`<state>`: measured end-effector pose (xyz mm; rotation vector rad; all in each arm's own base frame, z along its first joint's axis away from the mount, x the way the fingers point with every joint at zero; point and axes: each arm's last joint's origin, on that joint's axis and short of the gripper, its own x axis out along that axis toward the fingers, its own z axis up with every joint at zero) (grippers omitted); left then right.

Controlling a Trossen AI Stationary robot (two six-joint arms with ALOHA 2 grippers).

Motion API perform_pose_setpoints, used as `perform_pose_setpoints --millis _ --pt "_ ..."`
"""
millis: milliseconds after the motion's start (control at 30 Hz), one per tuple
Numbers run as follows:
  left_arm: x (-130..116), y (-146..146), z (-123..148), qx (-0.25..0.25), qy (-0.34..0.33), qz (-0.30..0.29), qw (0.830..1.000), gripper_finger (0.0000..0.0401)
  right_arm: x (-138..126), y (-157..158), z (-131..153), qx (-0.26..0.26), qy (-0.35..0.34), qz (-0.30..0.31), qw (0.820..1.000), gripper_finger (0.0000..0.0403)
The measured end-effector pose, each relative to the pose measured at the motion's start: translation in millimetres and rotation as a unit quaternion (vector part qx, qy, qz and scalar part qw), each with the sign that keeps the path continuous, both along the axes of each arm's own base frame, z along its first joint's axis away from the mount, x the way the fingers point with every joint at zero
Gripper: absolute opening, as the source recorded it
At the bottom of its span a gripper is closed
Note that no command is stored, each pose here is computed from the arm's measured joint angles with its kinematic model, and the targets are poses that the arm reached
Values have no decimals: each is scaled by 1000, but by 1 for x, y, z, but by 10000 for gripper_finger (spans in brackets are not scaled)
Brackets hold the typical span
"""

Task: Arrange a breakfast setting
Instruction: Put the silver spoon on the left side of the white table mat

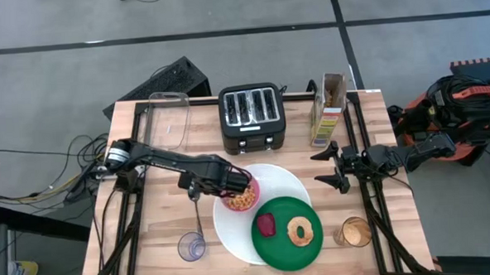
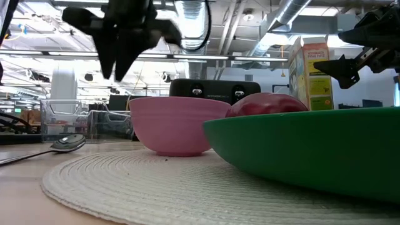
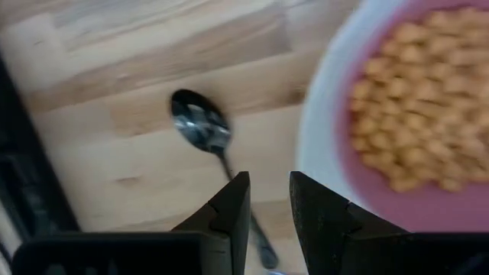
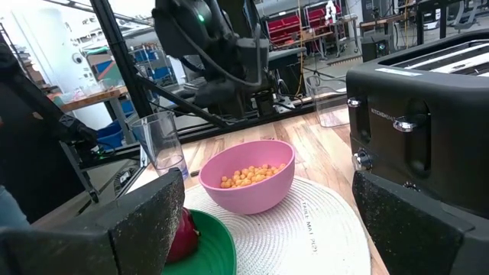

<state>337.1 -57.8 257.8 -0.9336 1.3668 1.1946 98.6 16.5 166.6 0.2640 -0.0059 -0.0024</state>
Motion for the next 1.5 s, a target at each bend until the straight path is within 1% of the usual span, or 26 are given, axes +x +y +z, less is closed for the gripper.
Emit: perform_pose_setpoints --millis 200,300,400,600,800,1000,1133,1233,1433,1500 --pt "-14 4 -24 -2 71 -18 997 83 0 0 0 0 0 0 1000 398" --pt "-24 5 -34 -1 115 10 993 83 0 0 0 0 0 0 1000 398" --pt "-30 4 -45 -2 135 26 991 83 0 0 0 0 0 0 1000 398" --pt "-33 5 -65 -25 130 31 991 83 0 0 0 0 0 0 1000 398" --pt "-38 6 -73 -23 141 53 988 83 0 0 0 0 0 0 1000 398" --pt "-34 6 -84 -32 99 33 994 83 0 0 0 0 0 0 1000 398" --pt "-35 6 -84 -29 93 33 995 83 0 0 0 0 0 0 1000 398" --pt "-37 7 -79 -20 90 37 995 83 0 0 0 0 0 0 1000 398" --pt "-47 11 -57 26 65 55 996 83 0 0 0 0 0 0 1000 398" --pt "-53 13 -51 35 51 61 996 83 0 0 0 0 0 0 1000 398"
